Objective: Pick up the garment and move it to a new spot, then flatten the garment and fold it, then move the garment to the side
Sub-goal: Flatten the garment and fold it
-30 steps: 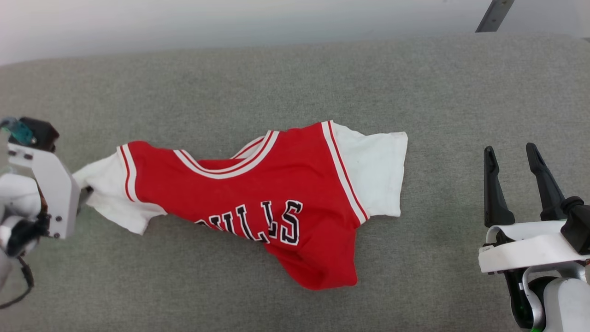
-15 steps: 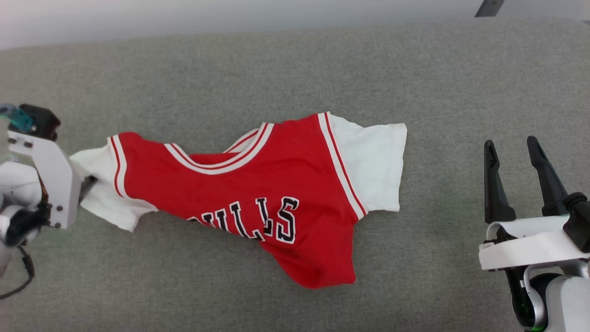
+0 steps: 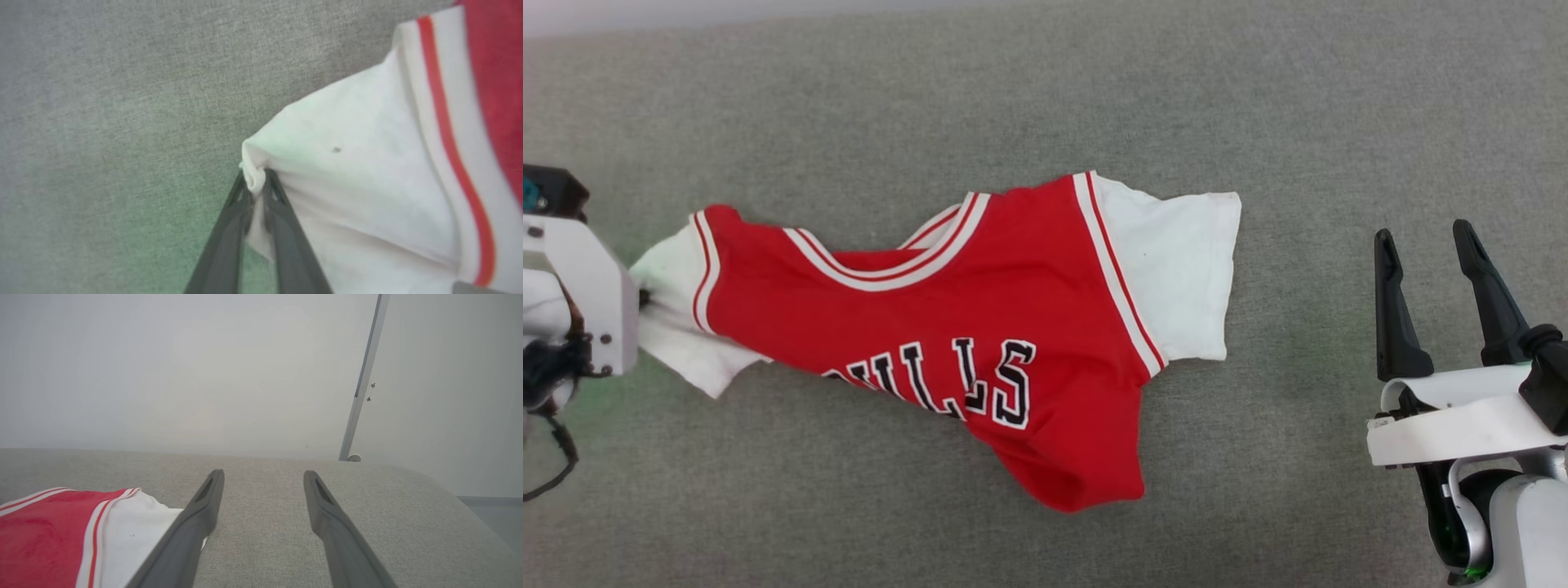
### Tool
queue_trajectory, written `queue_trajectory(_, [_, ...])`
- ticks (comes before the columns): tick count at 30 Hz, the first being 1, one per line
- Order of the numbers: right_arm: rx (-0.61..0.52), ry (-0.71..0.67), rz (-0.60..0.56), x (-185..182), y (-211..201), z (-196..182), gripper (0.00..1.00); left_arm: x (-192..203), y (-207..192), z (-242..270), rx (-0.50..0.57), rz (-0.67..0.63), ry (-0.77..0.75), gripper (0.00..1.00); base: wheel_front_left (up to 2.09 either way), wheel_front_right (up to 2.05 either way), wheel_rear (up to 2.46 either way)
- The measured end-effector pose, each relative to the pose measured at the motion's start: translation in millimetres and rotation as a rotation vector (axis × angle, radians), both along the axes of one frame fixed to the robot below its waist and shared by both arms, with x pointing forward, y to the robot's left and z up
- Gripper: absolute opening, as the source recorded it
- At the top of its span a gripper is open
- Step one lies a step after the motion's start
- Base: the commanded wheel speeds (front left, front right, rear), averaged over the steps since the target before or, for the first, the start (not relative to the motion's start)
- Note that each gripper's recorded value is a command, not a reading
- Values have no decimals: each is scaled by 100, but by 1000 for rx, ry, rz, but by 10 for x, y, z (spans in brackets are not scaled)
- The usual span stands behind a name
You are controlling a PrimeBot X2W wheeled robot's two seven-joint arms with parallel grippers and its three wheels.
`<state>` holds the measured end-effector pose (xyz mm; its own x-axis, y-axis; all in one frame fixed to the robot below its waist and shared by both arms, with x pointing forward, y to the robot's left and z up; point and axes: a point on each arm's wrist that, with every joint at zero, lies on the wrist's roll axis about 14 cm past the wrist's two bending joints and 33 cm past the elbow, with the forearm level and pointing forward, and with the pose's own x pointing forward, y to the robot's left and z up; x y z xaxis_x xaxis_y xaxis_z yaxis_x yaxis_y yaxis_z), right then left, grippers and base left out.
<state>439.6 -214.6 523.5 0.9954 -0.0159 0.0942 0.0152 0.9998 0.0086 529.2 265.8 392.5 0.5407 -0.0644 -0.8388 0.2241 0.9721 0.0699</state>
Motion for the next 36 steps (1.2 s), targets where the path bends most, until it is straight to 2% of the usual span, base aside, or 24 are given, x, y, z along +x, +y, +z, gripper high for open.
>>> queue_trajectory(7, [5,27,5,30,14,-42,100,-9,-81,-91,-28,4,39,0,0,0,0])
queue_trajectory(12, [49,107,63,135,182,-112,100,-12,-78,-72,-31,1,33,0,0,0,0])
queue_trajectory(21, [32,402,180,520,367,-417,100,23,-110,-74,-40,-7,29,0,0,0,0])
queue_trajectory(25, [21,579,215,654,433,-694,100,45,-129,-86,-45,-10,27,0,0,0,0])
queue_trajectory(33, [25,918,272,670,585,-1205,100,50,-102,-100,-53,1,16,0,0,0,0])
queue_trajectory(36, [16,990,286,692,621,-1250,100,50,-89,-105,-56,6,13,0,0,0,0])
